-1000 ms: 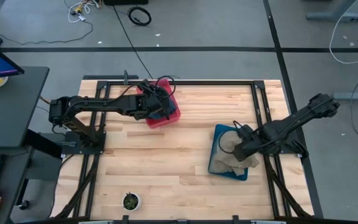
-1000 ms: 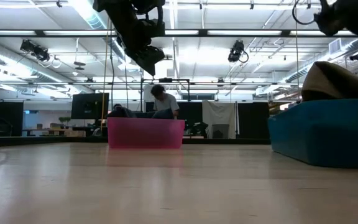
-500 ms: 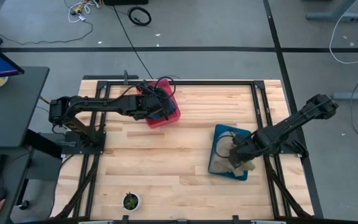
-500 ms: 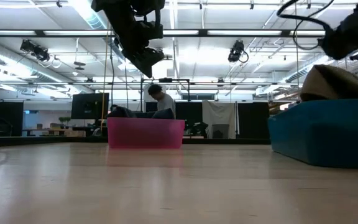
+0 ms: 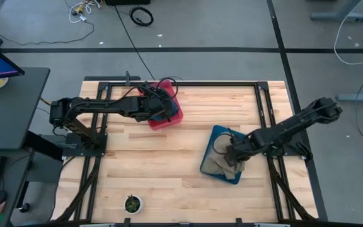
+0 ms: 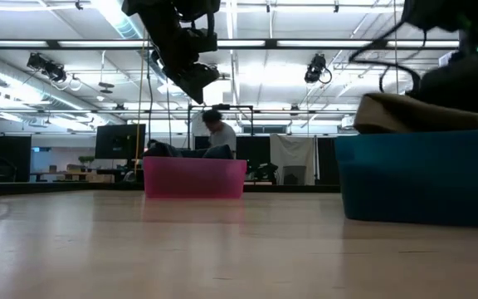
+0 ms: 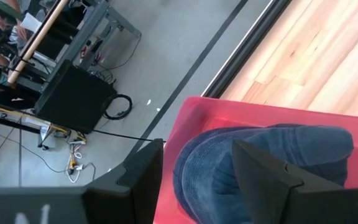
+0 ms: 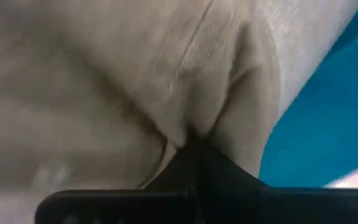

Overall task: Pick & Place hat
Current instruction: Put the brown cap into the blue bin

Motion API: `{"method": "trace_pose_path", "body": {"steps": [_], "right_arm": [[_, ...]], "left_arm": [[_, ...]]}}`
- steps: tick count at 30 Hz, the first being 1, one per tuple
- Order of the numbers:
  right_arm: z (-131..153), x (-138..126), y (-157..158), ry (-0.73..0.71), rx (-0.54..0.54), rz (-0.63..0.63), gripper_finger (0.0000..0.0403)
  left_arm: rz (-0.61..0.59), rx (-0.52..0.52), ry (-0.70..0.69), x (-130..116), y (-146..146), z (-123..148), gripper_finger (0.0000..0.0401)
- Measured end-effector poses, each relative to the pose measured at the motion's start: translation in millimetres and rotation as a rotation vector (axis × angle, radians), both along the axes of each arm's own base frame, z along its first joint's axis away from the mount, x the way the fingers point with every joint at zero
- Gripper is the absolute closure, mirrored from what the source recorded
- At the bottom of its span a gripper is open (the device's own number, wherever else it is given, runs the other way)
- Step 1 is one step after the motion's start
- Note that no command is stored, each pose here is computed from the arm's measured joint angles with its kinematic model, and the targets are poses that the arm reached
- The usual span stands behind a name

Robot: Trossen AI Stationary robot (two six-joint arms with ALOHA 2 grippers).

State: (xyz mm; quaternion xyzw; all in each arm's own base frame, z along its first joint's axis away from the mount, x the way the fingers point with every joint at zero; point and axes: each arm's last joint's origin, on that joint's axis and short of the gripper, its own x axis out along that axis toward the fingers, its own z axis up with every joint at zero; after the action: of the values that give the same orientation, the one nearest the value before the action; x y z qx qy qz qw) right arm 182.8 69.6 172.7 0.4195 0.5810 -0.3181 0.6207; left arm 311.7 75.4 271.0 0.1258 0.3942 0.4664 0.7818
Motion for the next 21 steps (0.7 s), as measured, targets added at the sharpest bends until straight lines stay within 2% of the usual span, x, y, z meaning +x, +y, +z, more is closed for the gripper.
{"method": "trace_pose_path", "body": {"steps": [6,10,13,16,19,21], "right_arm": [[-20.5,-4.5,-17.6,0.043,-0.024,-0.044,0.04],[-17.6,-0.1,-31.5,0.022,-0.079,-0.034,0.0398],[-17.4,2.2,-45.0,0.011,-0.165,-0.049,0.0398],[-17.3,2.0,-59.0,0.025,-0.248,-0.006,0.0398],[-11.5,1.7,-69.4,0.036,-0.263,-0.012,0.0397],[1.3,7.0,-71.1,0.0,-0.256,0.027,0.0397]], "left_arm": [[-0.002,0.001,-0.002,0.3,0.0,0.2,0.0204],[-0.002,0.003,-0.009,0.9,0.1,0.7,0.0204],[-0.003,0.003,-0.009,0.9,0.1,0.7,0.0204],[-0.004,0.004,-0.007,0.9,0.1,0.7,0.0204],[-0.01,-0.005,-0.004,0.8,-0.1,0.3,0.0204],[-0.041,-0.028,0.018,0.6,-0.8,-0.9,0.0204]]}}
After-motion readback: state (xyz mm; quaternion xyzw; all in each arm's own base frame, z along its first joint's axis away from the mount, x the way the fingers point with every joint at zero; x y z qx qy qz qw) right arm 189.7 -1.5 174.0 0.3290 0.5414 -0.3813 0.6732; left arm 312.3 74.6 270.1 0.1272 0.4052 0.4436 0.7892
